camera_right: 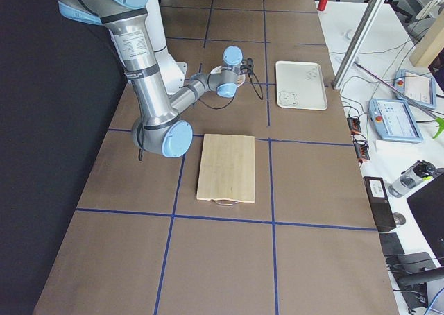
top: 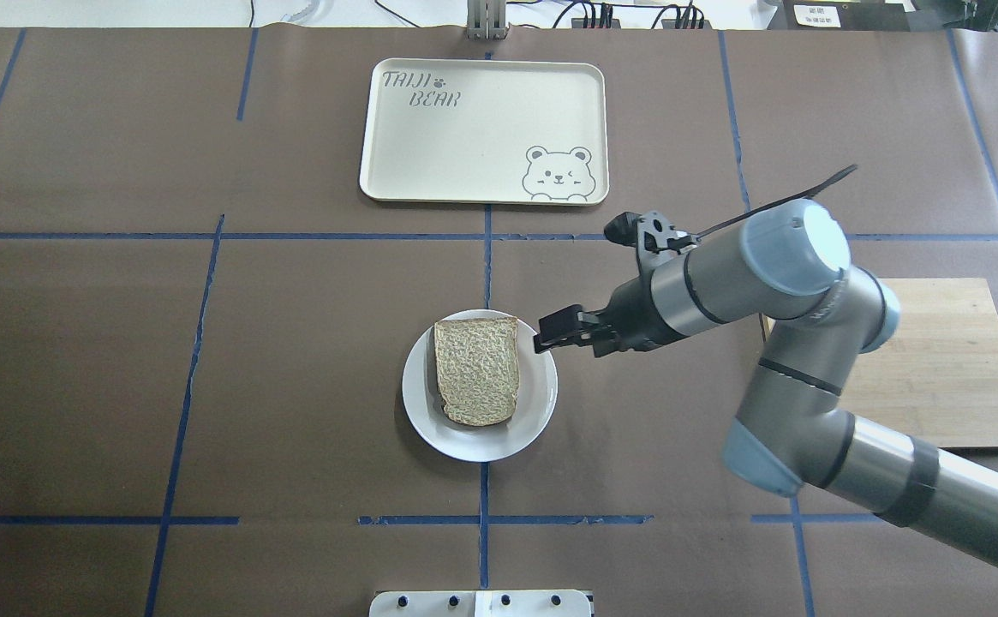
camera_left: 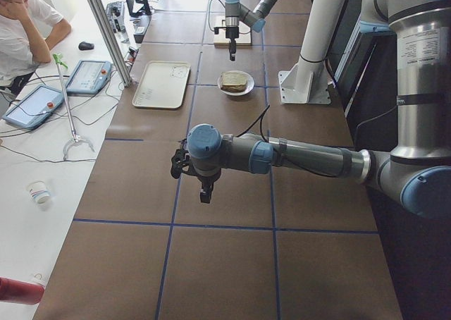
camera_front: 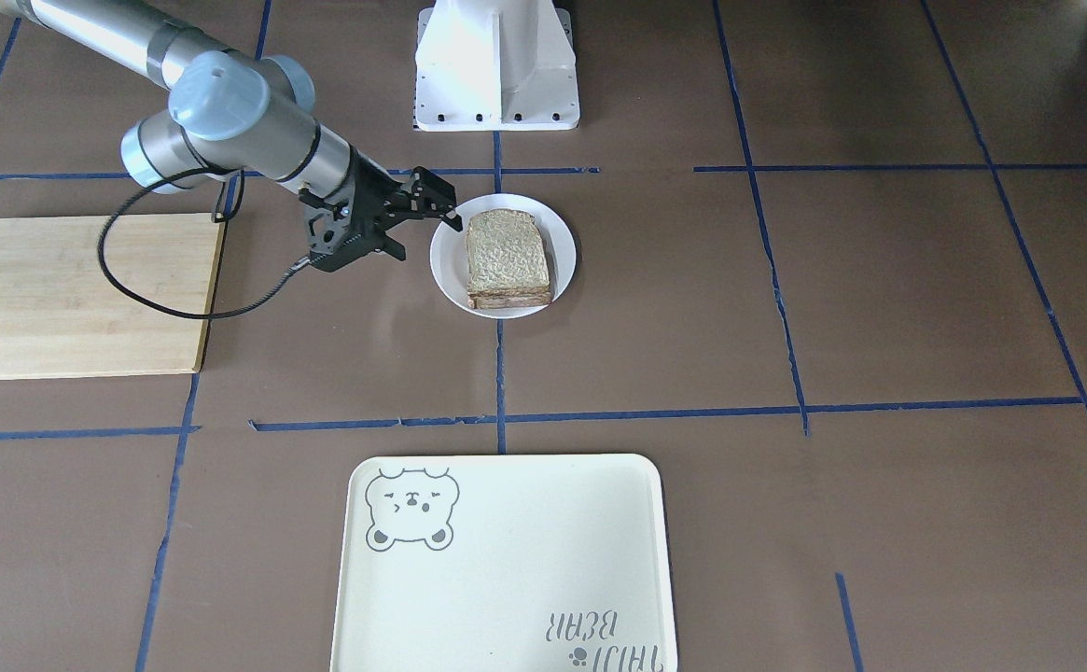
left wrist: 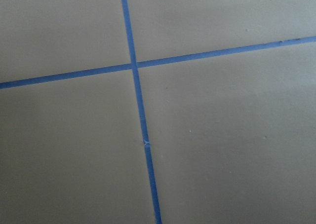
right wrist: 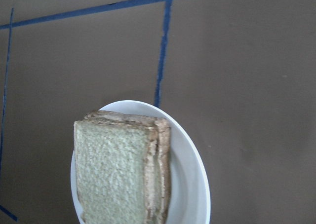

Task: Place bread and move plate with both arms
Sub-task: 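Withdraw the right gripper toward the cutting board while the left arm reaches toward the plate, then slide the left gripper fingers onto the plate rim nearest it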

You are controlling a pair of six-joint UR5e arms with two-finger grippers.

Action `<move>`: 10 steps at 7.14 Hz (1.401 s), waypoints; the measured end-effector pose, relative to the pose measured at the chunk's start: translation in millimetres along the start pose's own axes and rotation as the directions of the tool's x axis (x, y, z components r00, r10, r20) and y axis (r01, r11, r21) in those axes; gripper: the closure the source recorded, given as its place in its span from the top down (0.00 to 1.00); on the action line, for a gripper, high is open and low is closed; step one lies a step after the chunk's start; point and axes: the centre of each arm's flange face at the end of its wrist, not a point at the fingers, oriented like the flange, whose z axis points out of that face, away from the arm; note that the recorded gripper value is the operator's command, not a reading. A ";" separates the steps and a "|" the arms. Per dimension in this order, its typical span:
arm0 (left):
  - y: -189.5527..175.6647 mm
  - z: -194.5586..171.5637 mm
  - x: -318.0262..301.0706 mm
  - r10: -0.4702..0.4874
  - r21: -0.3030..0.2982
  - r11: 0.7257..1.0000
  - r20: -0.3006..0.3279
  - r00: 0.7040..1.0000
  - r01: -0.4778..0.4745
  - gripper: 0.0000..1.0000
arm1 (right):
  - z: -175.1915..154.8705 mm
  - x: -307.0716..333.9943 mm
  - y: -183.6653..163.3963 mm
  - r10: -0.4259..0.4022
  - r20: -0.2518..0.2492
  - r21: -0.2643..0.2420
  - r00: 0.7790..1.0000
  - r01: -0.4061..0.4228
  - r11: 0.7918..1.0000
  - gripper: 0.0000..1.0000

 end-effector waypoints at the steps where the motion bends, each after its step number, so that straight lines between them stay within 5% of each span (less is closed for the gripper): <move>1: -5.1 20.5 34.3 -0.026 0.009 1.000 -0.037 0.999 0.027 1.00 | -35.9 17.9 5.1 0.046 -0.048 0.020 0.998 -0.045 0.999 1.00; 3: -20.2 65.7 127.6 -0.040 0.009 0.999 -0.143 0.989 0.042 1.00 | -89.6 52.9 5.9 0.144 -0.152 0.066 0.978 -0.135 0.989 1.00; 5: -29.1 117.6 256.0 -0.092 -0.059 0.995 -0.219 0.972 0.081 1.00 | -117.6 94.5 1.6 0.207 -0.210 0.112 0.956 -0.187 0.976 1.00; 8: 31.8 221.5 428.4 -0.214 -0.042 0.977 -0.266 0.940 0.210 0.97 | -141.3 136.5 0.5 0.222 -0.259 0.143 0.940 -0.190 0.971 1.00; 10: 56.2 246.9 485.0 -0.233 -0.002 0.968 -0.376 0.897 0.251 0.97 | -146.9 144.7 0.3 0.223 -0.268 0.150 0.937 -0.188 0.971 1.00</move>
